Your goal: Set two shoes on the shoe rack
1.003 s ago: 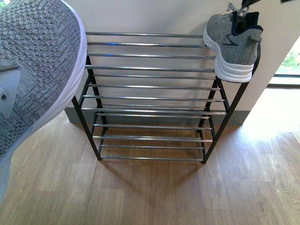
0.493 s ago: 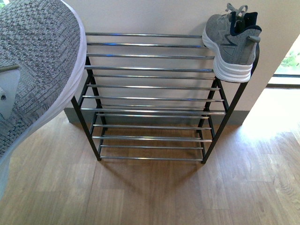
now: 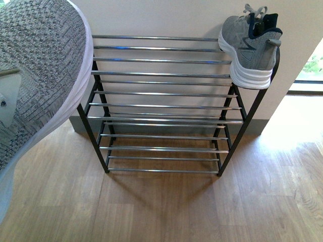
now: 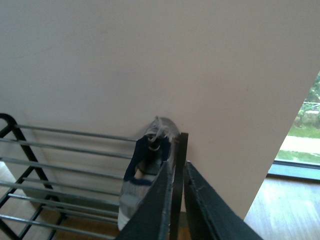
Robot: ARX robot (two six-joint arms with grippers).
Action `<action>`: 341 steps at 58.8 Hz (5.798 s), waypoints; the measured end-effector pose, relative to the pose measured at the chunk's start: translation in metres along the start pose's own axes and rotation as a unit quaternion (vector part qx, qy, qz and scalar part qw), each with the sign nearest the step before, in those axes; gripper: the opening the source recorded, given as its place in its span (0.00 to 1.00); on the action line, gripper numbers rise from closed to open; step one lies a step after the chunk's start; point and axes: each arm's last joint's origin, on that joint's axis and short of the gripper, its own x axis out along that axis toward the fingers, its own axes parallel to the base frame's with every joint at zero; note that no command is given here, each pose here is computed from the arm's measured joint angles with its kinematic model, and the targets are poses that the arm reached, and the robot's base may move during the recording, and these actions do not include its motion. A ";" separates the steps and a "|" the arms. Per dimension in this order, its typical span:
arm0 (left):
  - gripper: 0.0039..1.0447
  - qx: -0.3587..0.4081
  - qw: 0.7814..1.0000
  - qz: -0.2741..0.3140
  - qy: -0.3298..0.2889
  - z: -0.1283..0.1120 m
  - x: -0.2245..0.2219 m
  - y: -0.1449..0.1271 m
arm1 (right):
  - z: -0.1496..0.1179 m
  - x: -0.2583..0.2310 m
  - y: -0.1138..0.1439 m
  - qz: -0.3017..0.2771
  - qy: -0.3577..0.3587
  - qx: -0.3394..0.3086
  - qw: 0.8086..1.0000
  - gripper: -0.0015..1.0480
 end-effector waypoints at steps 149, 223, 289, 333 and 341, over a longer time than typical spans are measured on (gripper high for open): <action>0.01 0.000 1.000 0.000 0.000 0.000 0.000 0.000 | -0.052 -0.157 0.030 0.001 -0.010 0.000 1.000 0.02; 0.01 -0.355 0.922 -0.068 0.136 0.050 0.182 -0.086 | -0.052 -0.157 0.030 0.001 -0.012 0.000 1.000 0.91; 0.01 -0.438 0.856 -0.148 0.231 0.071 0.347 -0.253 | -0.052 -0.157 0.030 0.001 -0.012 0.000 1.000 0.91; 0.01 -0.412 0.868 -0.093 0.262 0.050 0.358 -0.244 | -0.052 -0.157 0.030 0.001 -0.012 0.000 1.000 0.91; 0.01 -0.347 0.891 -0.081 0.281 0.056 0.360 -0.250 | -0.052 -0.157 0.030 0.001 -0.012 0.000 1.000 0.91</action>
